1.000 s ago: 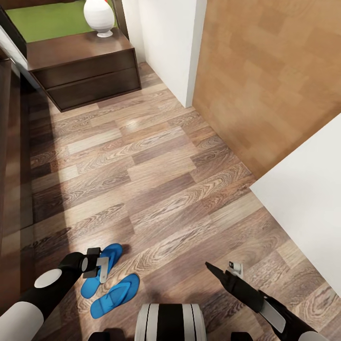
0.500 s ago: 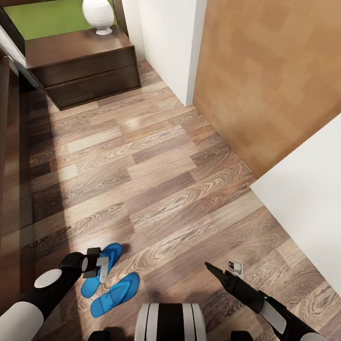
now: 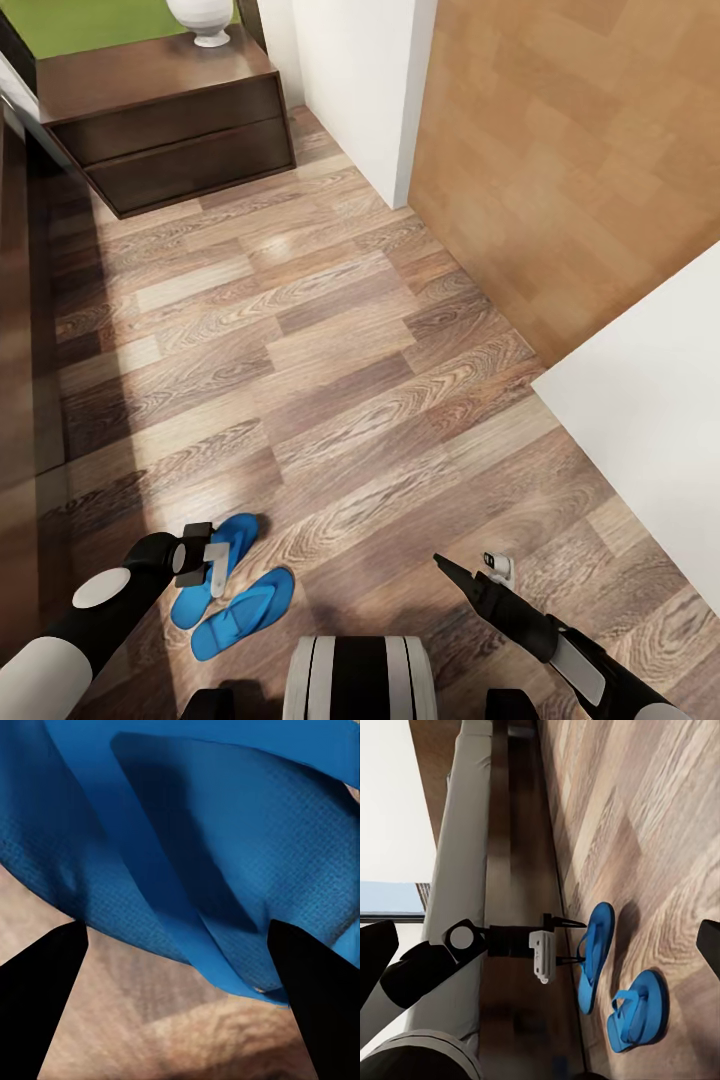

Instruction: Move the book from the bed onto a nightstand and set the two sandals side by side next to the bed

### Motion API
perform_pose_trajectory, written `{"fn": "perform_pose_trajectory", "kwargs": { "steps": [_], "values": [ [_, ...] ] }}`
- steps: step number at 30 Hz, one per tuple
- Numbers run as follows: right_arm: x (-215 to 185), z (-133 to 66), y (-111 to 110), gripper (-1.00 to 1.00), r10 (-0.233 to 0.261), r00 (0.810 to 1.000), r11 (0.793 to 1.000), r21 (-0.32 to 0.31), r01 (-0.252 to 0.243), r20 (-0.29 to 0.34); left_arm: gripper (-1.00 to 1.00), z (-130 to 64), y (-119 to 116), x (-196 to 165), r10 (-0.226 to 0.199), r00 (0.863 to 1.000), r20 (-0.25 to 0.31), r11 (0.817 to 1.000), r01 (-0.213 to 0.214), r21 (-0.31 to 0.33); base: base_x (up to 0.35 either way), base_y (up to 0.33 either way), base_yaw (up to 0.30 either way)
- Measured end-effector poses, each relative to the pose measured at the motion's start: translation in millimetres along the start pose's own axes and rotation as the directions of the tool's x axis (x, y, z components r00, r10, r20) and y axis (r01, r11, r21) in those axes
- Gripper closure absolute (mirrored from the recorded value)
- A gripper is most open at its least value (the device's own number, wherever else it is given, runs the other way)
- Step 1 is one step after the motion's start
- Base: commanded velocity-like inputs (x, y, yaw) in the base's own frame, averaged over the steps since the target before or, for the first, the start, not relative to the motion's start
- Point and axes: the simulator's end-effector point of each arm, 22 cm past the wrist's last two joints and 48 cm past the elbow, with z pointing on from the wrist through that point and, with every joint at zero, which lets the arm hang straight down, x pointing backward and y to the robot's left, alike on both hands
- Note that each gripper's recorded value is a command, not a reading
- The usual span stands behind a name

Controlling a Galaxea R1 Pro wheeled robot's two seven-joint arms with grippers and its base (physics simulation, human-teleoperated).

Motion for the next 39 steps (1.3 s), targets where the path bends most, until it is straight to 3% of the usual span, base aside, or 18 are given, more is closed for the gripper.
{"fn": "perform_pose_trajectory", "kwargs": {
  "steps": [39],
  "values": [
    [-3,-4.7,-2,-1.0,-0.003,1.0,1.0,0.011,0.003,0.001,1.0,-0.3,12,0,0.0,1.0,-0.001,0.999,0.0,-0.054,0.0,0.0,0.0]
  ]
}}
